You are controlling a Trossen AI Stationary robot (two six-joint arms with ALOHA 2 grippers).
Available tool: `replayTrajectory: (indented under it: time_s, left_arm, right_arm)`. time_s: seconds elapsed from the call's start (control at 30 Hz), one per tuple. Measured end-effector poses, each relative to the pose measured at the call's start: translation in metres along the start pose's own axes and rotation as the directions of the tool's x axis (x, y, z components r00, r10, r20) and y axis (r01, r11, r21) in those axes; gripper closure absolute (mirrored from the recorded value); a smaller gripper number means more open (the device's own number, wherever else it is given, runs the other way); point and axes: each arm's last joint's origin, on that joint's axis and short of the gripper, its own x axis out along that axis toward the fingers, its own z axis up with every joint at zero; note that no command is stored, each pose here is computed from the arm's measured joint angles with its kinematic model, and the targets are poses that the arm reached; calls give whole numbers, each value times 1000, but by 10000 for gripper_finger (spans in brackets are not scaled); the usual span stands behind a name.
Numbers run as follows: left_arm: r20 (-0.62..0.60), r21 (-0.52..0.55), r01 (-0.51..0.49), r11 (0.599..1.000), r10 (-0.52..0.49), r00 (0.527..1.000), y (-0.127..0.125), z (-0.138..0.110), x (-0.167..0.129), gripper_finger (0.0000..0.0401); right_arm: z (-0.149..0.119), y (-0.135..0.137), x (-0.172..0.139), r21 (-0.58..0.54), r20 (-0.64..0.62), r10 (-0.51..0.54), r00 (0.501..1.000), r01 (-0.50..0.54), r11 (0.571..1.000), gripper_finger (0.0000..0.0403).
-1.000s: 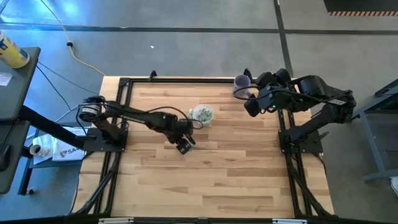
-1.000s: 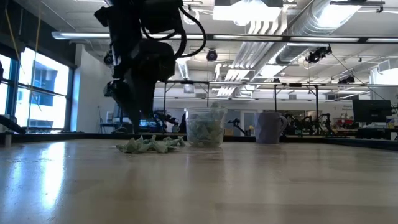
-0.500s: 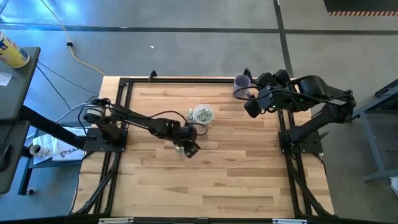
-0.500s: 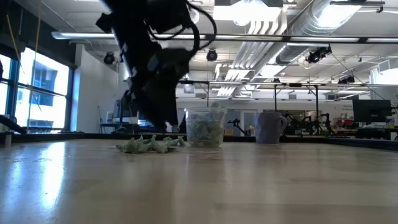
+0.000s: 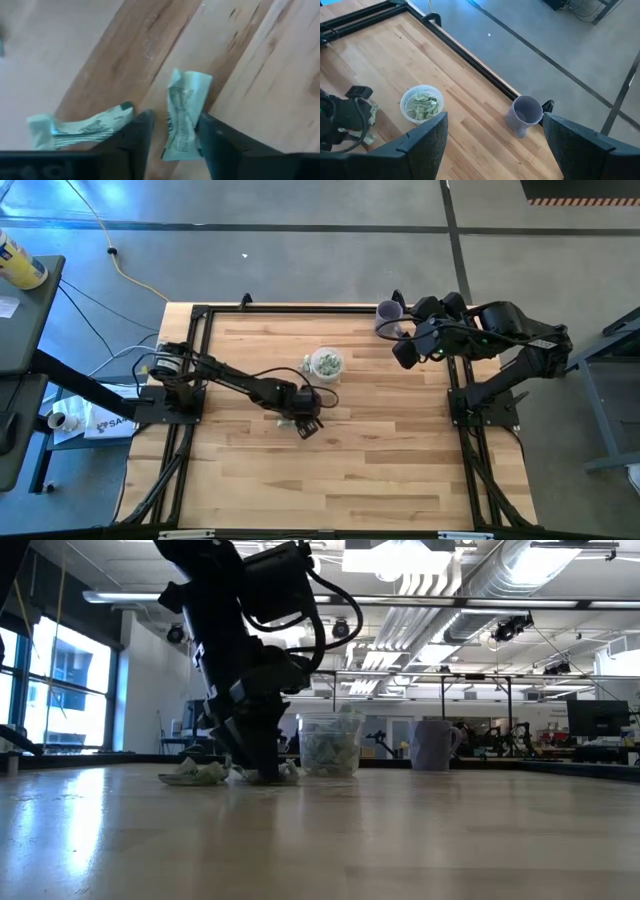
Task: Pick and place Stevia / Truvia into bins
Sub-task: Put the stevia packet into the transparent container
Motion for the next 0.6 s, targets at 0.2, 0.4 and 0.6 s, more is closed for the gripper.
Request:
replayTrajectory:
  time_s: [0.2, 0.4, 0.6]
  left_arm:
    - [-41, 101, -53, 993, 57, 998, 10, 0, -3, 335]
    - [-71, 139, 167, 976, -158, 985, 7, 23, -47, 365]
    - [330, 194, 133, 972, -193, 924, 15, 82, -130, 379]
  right_arm:
    - [0, 0, 0, 16, -2, 2, 1000, -2, 1000, 89]
    - [0, 0, 0, 16, -1, 2, 1000, -2, 1000, 89]
    - [0, 0, 0, 23, 3, -4, 1000, 4, 1000, 89]
